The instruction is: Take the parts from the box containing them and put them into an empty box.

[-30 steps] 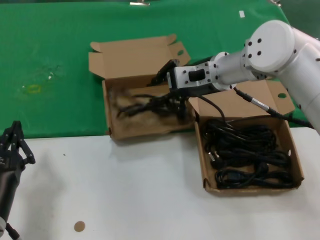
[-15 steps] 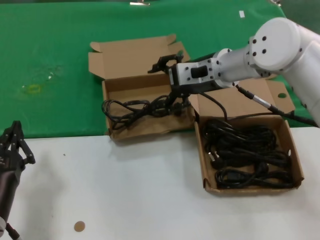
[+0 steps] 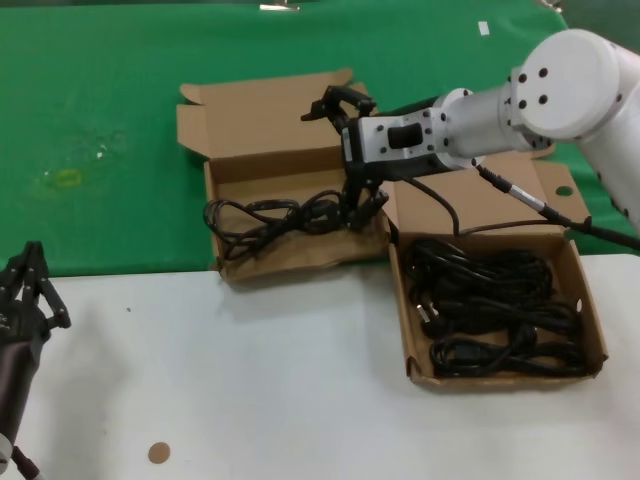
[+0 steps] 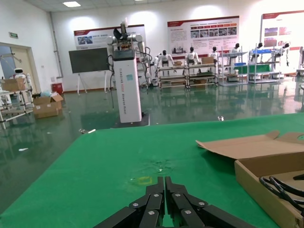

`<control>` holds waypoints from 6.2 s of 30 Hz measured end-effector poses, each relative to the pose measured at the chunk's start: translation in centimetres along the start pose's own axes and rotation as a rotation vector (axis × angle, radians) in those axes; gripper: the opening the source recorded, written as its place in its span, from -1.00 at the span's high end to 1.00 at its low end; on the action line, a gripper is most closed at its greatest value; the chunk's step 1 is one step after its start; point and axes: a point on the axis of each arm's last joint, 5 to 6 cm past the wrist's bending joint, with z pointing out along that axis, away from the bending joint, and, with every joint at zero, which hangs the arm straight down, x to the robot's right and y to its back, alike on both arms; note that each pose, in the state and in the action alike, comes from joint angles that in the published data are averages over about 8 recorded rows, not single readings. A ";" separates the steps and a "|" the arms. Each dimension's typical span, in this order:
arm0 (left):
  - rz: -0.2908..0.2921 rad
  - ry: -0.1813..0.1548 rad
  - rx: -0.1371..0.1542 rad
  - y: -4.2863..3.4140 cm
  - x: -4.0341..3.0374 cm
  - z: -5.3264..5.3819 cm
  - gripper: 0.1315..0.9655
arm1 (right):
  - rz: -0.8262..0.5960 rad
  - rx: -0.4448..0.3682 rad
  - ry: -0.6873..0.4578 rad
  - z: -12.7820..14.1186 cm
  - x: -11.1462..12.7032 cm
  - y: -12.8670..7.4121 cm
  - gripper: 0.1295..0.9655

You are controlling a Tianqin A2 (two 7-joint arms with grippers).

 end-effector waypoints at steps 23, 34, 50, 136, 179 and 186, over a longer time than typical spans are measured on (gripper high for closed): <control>0.000 0.000 0.000 0.00 0.00 0.0 0.45 | 0.217 0.122 0.166 1.3 -5.6 -0.1 -0.99; 0.000 0.000 0.000 0.00 0.00 0.0 -0.05 | 0.403 0.178 0.296 1.3 -9.8 0.1 -1.00; 0.000 0.000 0.000 0.00 0.00 0.0 -0.73 | 0.688 0.198 0.492 -0.2 -15.8 0.8 -1.00; 0.000 0.000 0.000 0.00 0.00 0.0 -1.00 | 1.204 0.045 0.884 -7.2 -27.3 2.1 -1.00; 0.000 0.000 0.000 0.00 0.00 0.0 -1.00 | 1.204 0.045 0.884 -7.2 -27.3 2.1 -1.00; 0.000 0.000 0.000 0.00 0.00 0.0 -1.00 | 1.204 0.045 0.884 -7.2 -27.3 2.1 -1.00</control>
